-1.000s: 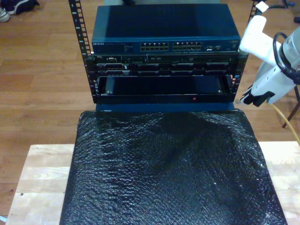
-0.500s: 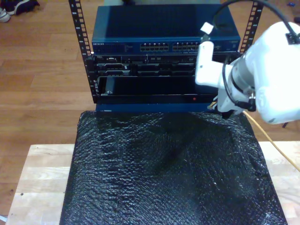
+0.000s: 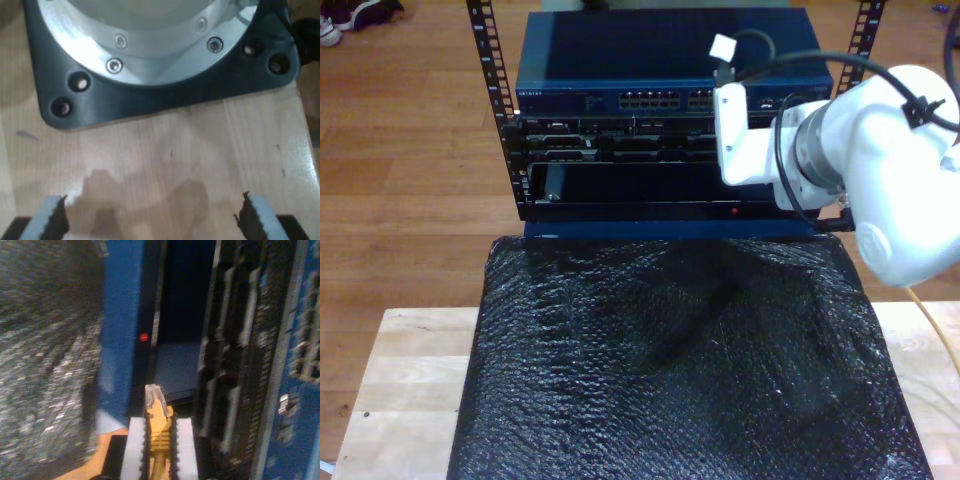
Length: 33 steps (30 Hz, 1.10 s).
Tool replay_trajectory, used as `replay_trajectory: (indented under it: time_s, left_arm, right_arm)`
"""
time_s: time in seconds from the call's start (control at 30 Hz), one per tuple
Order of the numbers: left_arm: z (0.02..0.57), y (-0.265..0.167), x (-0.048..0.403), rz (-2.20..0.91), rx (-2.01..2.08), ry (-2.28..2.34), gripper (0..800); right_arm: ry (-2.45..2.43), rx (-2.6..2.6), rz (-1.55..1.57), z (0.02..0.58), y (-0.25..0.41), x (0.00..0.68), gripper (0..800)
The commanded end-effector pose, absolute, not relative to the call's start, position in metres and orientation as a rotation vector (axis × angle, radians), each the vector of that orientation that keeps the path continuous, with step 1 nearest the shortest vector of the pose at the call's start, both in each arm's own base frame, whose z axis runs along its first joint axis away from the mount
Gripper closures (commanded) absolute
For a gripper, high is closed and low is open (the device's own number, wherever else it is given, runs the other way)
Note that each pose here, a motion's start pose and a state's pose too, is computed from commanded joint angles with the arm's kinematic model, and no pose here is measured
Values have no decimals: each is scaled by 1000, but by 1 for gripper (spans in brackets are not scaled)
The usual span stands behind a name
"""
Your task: Grab the cable and plug it in
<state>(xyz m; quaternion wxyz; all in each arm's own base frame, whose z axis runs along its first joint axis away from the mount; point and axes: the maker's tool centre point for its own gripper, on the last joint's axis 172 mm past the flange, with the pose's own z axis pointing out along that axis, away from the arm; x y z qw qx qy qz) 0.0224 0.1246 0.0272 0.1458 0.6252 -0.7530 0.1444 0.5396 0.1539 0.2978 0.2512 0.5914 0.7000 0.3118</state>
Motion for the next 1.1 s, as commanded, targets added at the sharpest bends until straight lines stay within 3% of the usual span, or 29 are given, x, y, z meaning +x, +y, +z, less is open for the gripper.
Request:
replay_trajectory:
  time_s: [0.3, 1.1]
  left_arm:
    - [27, 125, 22, 416, 1800, -2169, 0]
    - [27, 125, 22, 416, 1800, -2169, 0]
  right_arm:
    - [1865, 1543, 966, 320, 167, 548, 800]
    - [1910, 1318, 1155, 284, 198, 517, 800]
